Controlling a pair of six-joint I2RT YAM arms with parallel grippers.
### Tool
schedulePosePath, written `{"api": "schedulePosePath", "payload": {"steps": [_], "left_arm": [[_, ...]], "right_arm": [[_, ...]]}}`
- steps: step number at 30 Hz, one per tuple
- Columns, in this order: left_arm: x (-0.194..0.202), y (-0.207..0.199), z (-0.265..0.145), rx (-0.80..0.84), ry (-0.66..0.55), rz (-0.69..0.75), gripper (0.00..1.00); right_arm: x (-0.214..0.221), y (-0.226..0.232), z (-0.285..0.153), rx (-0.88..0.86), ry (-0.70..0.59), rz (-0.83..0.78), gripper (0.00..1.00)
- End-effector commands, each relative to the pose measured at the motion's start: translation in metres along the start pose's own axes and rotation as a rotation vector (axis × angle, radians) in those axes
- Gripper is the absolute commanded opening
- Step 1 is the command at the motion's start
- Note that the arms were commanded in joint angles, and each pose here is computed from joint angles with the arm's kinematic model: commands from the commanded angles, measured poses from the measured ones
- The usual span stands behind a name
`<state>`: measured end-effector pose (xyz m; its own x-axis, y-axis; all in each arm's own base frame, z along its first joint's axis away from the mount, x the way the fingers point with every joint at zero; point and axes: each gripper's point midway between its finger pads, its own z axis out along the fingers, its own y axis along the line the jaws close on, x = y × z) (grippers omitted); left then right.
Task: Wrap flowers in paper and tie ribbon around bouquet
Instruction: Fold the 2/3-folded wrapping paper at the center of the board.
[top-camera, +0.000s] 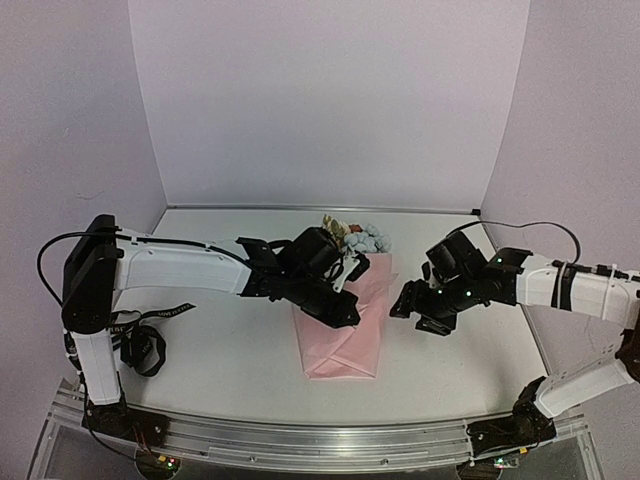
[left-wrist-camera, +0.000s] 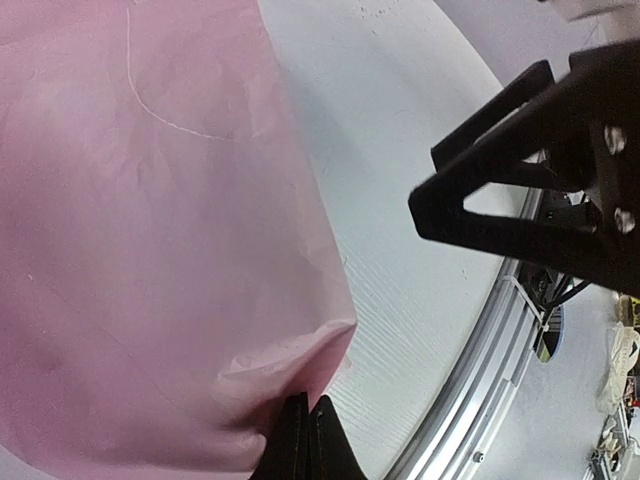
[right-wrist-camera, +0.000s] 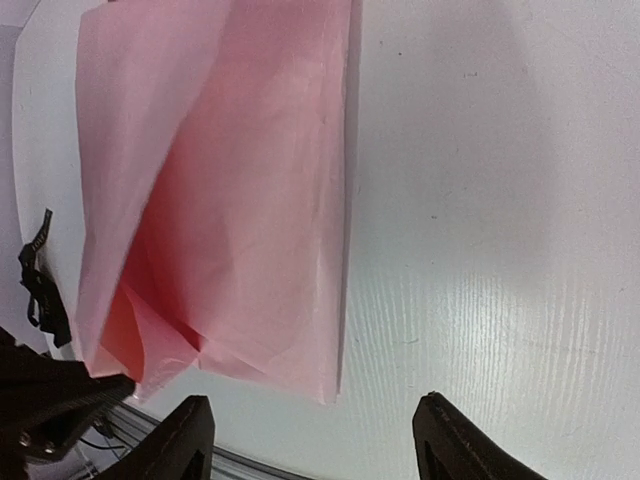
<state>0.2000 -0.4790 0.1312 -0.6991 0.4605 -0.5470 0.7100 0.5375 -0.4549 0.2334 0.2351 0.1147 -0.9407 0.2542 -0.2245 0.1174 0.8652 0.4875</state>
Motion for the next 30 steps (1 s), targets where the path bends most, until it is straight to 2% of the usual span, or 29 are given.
{"api": "schedulePosePath", "payload": {"steps": [1, 12, 18, 23, 26, 29, 30], "left_arm": [[-0.01, -0.012, -0.002, 0.03, -0.008, 0.034, 0.0], [-0.009, -0.012, 0.0, 0.035, -0.004, 0.035, 0.0], [-0.01, -0.014, 0.002, 0.041, 0.002, 0.04, 0.0], [-0.011, -0.014, 0.003, 0.04, 0.0, 0.041, 0.0], [-0.009, -0.013, 0.003, 0.04, 0.004, 0.04, 0.0], [-0.008, -0.016, -0.001, 0.05, 0.003, 0.04, 0.08], [-0.007, -0.016, -0.003, 0.052, 0.0, 0.039, 0.13]], "right_arm": [[-0.028, 0.03, -0.01, -0.059, -0.054, 0.046, 0.76], [-0.054, 0.048, 0.017, -0.081, -0.078, 0.155, 0.77], [-0.065, 0.056, 0.033, -0.079, -0.069, 0.183, 0.63], [-0.073, 0.057, 0.042, -0.078, -0.071, 0.219, 0.43], [-0.074, 0.056, 0.043, -0.077, -0.074, 0.222, 0.22], [-0.076, 0.058, 0.039, -0.075, -0.079, 0.19, 0.01], [-0.075, 0.055, 0.037, -0.057, -0.08, 0.165, 0.0]]}}
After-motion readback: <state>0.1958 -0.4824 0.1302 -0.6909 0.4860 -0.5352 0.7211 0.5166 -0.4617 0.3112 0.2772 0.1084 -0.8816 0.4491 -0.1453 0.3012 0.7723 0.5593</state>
